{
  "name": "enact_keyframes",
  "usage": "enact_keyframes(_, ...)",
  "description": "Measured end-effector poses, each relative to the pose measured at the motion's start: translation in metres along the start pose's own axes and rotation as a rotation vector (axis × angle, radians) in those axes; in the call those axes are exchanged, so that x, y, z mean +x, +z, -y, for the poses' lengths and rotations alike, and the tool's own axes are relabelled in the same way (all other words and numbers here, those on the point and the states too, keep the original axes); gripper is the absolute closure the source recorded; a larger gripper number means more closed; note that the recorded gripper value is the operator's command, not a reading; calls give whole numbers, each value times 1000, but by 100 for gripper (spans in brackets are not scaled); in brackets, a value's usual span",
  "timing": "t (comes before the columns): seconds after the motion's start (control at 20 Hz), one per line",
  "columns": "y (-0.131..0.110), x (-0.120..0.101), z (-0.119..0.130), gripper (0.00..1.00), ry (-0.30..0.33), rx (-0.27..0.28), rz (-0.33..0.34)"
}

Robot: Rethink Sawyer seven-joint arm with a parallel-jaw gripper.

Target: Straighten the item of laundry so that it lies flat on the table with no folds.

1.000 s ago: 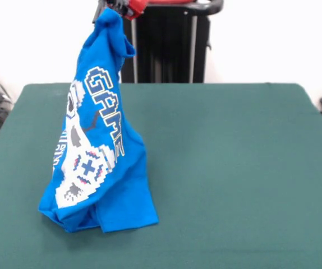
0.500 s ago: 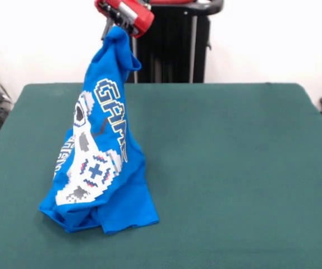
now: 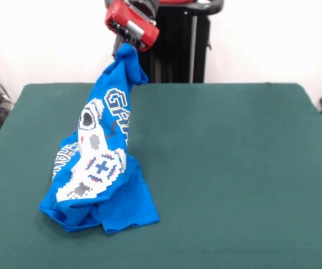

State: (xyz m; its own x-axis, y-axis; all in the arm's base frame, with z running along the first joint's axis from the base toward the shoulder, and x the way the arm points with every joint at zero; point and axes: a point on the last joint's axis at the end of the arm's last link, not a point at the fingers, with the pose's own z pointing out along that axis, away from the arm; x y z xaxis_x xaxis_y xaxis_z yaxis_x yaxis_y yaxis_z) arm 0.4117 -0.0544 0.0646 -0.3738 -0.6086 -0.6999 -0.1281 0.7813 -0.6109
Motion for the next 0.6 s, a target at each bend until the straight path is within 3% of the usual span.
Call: enact_keyframes(0.6,-41,44,-58,100,85,-26,9)
